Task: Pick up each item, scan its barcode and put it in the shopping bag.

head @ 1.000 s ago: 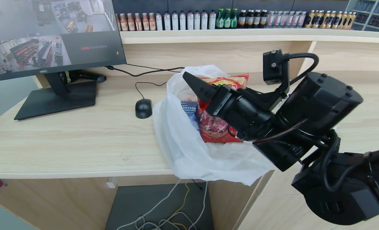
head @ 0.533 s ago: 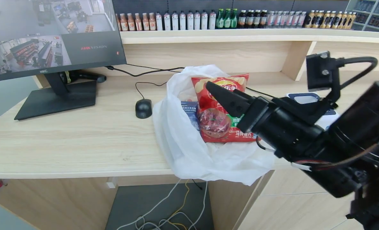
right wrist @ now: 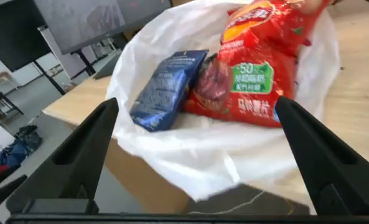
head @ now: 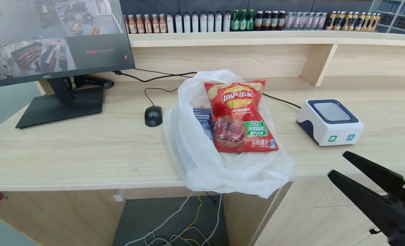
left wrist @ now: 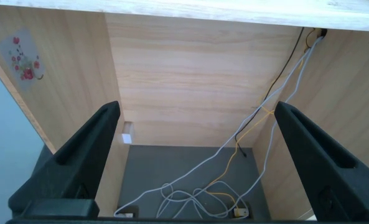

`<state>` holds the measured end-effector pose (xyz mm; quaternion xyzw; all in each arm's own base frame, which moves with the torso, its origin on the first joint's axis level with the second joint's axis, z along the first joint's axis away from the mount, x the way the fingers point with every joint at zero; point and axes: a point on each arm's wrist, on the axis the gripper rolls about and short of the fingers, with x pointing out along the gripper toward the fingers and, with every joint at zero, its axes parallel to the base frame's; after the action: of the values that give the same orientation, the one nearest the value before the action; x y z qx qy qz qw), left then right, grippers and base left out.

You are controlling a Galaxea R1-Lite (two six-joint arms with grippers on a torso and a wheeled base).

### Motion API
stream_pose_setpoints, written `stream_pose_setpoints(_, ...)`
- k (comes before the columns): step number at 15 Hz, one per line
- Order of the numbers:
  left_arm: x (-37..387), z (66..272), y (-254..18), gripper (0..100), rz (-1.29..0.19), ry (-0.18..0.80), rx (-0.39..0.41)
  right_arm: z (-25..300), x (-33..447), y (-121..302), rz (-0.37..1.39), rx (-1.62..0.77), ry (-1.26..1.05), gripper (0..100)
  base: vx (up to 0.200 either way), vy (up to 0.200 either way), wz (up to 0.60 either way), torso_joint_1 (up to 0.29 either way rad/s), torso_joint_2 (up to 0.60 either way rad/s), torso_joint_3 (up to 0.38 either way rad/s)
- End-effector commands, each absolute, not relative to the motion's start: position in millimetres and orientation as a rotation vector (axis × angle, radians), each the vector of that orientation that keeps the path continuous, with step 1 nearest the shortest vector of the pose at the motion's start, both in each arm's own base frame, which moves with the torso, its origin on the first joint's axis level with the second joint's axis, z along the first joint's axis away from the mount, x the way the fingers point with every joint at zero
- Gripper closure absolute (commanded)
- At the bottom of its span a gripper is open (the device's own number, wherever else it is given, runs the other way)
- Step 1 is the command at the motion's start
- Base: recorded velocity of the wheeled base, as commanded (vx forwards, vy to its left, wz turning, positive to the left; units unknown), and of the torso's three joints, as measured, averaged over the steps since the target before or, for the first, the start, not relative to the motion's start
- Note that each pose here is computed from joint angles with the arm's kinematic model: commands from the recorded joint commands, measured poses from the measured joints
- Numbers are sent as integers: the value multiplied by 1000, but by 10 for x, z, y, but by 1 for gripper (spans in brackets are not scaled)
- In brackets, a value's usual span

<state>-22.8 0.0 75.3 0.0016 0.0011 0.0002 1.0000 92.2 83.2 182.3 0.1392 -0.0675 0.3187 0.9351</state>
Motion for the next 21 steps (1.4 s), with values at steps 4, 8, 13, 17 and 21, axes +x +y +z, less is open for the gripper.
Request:
stream_pose_setpoints(4,-228,755,0,0,2,0,3,1314,23,-17,613,21,-115,0,0,0,0,0,0,0)
stream_pose_setpoints(8,-228,753,1,0,0,2,3,1036,-138,-151,658,-48,-81,0,0,0,0,0,0,0)
stream_pose_setpoints(13,-228,753,0,0,2,2,5,818,-167,-170,666,-116,-87,0,0,0,0,0,0,0)
stream_pose_setpoints(17,-228,753,1,0,0,2,6,833,-134,-112,555,-103,16,0,0,0,0,0,0,0)
stream_pose_setpoints(21,-228,753,1,0,0,2,6,841,-125,-48,202,-100,82,0,0,0,0,0,0,0)
